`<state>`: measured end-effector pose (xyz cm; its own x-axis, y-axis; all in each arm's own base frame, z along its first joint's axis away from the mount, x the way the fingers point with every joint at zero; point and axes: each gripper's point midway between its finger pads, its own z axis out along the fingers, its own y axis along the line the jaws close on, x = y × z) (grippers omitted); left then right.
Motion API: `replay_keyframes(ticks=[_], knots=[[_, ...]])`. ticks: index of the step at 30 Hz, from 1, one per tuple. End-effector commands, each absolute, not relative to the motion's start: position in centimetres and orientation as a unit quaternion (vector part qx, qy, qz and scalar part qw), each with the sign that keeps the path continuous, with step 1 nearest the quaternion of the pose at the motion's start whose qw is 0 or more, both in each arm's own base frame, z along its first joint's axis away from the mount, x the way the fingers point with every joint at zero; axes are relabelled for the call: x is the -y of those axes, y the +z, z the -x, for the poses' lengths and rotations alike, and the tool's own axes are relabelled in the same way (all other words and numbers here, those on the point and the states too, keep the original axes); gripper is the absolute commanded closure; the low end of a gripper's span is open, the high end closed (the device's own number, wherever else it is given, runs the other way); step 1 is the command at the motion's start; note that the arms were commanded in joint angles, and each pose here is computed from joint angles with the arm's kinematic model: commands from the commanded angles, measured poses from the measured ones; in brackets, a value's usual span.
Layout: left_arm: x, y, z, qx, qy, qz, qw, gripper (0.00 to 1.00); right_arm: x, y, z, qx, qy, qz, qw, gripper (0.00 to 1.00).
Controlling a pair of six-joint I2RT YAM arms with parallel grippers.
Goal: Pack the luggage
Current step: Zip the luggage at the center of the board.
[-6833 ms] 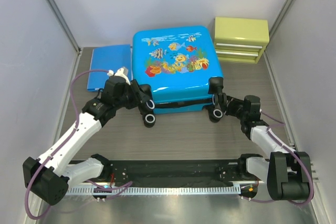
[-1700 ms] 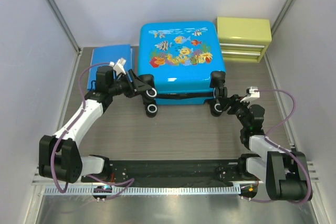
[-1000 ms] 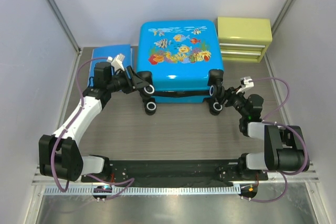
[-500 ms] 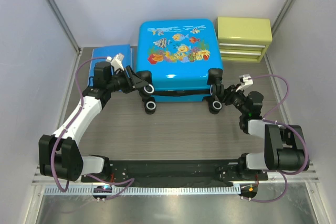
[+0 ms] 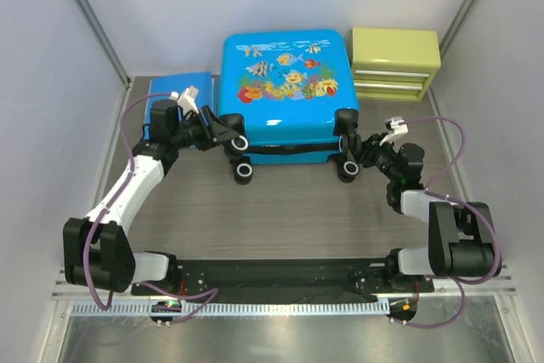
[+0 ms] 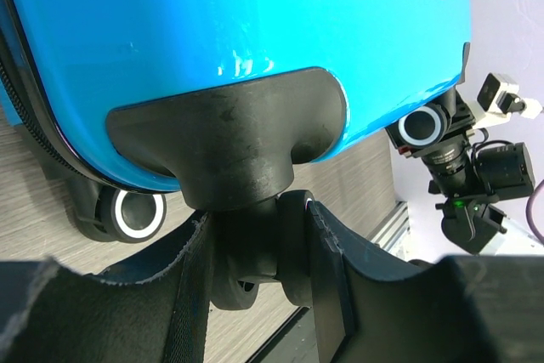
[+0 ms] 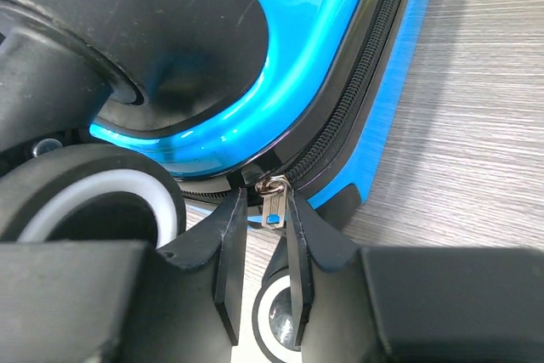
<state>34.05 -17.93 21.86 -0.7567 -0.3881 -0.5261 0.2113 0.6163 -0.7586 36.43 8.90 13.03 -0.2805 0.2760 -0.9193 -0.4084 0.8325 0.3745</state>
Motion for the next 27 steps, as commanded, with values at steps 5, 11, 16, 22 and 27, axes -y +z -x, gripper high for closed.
replay_keyframes(ticks=[5, 11, 16, 22, 27], knots=[[18.9, 27.4, -34.7, -0.778, -0.48, -0.006, 0.404, 1.0, -9.5, 13.9, -36.2, -0.757, 0.222, 0.063, 0.611, 0.99], [19.0, 28.0, -34.8, -0.77, -0.486, -0.011, 0.413, 1.0, -10.3, 14.2, -34.9, -0.754, 0.244, 0.04, 0.609, 0.98], [19.1, 28.0, -34.8, -0.769, -0.49, -0.011, 0.412, 1.0, -10.9, 13.0, -35.1, -0.754, 0.253, 0.009, 0.606, 0.98], [19.1, 27.9, -34.9, -0.767, -0.494, -0.011, 0.41, 1.0, -12.2, 11.5, -35.0, -0.758, 0.27, -0.002, 0.594, 0.98], [19.2, 28.1, -34.8, -0.764, -0.497, -0.012, 0.412, 1.0, -13.6, 12.1, -34.0, -0.735, 0.285, 0.005, 0.615, 0.98]])
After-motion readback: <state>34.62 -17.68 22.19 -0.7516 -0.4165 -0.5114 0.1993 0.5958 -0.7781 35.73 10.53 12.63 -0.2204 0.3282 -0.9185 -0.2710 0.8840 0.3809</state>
